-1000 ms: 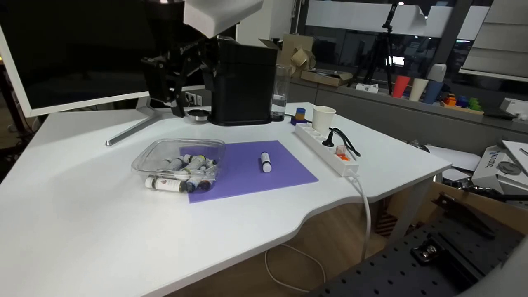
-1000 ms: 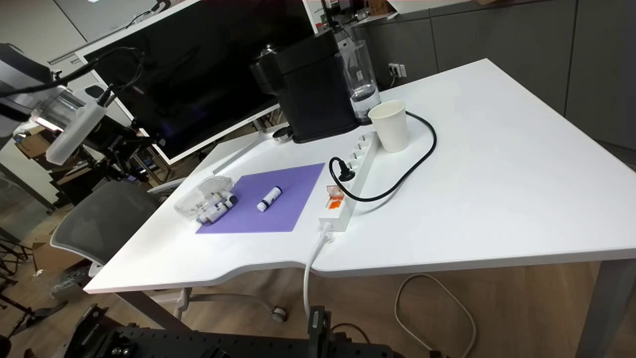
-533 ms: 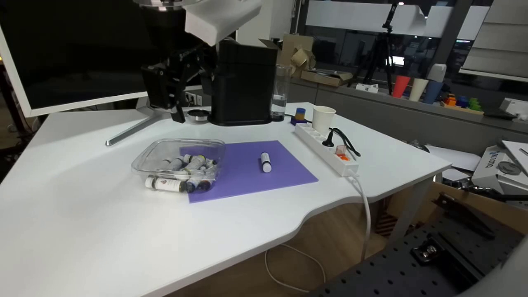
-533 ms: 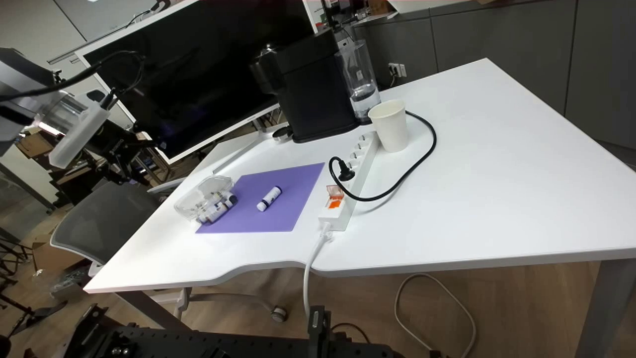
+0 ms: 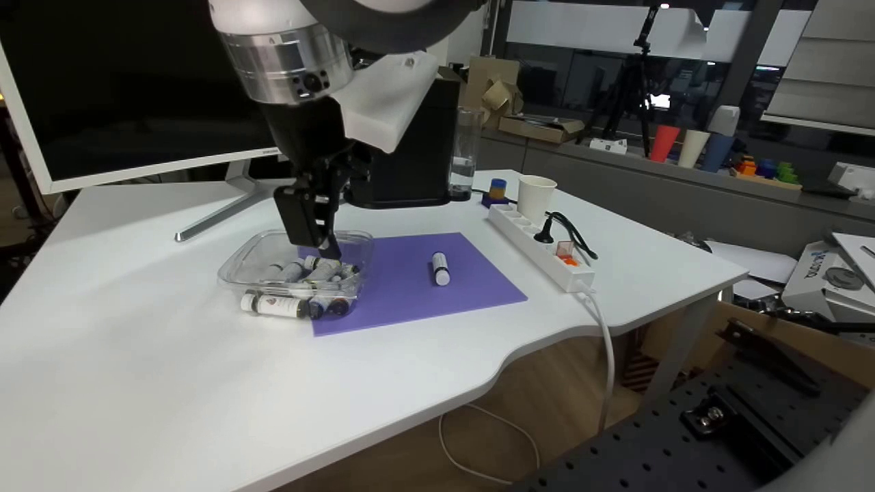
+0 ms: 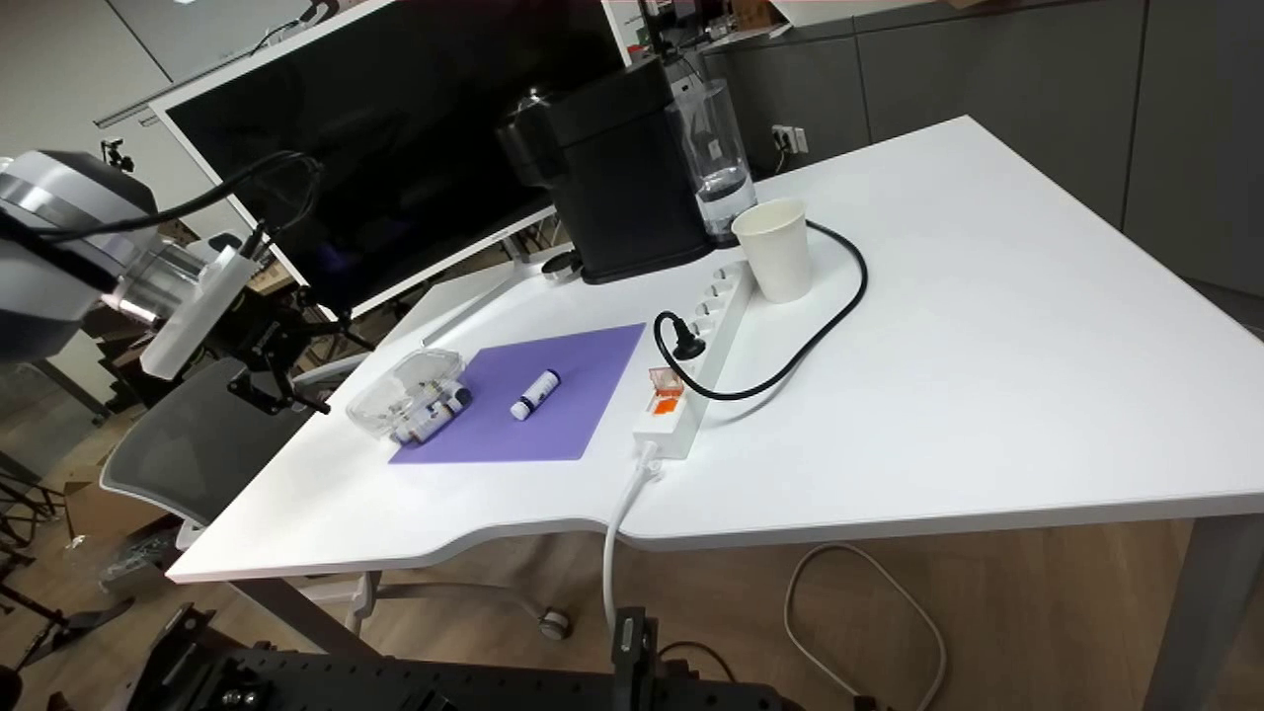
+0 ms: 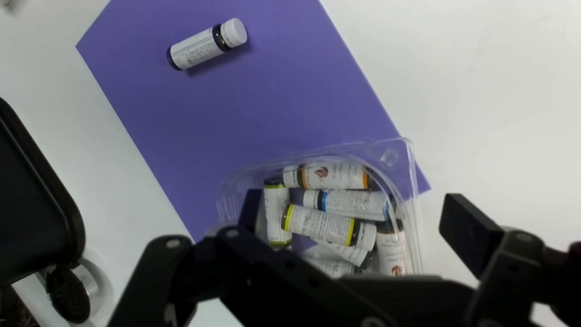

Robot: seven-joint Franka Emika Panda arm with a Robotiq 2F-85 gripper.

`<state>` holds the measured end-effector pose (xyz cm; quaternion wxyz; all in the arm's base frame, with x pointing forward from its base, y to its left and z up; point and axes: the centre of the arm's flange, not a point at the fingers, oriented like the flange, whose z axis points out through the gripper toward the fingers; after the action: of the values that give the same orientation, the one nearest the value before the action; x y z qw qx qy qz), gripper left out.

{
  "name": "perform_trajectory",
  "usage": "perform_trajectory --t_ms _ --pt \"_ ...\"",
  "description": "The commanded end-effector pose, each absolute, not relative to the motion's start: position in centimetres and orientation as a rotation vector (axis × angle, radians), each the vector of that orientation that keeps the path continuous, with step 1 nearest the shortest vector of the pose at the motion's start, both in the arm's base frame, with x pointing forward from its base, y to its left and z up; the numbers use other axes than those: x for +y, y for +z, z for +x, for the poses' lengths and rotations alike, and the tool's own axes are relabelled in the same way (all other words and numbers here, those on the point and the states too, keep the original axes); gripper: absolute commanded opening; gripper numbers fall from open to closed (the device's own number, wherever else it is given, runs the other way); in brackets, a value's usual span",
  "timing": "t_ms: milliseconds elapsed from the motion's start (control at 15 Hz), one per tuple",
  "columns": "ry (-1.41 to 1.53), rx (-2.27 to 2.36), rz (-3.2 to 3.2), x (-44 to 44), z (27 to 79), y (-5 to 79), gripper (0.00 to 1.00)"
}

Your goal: Open the clear container

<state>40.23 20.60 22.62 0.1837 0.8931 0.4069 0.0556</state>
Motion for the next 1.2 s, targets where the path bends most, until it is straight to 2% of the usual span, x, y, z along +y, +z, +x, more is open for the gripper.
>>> perform_trajectory --t_ms 0,667,1133 --pt "0.134 1.138 2.470 19.6 40.1 19.9 1.00" --pt "0.052 1.198 2.409 18.7 39.7 16.7 1.00" --pt "0.104 1.213 2.373 18.7 40.6 16.0 1.00"
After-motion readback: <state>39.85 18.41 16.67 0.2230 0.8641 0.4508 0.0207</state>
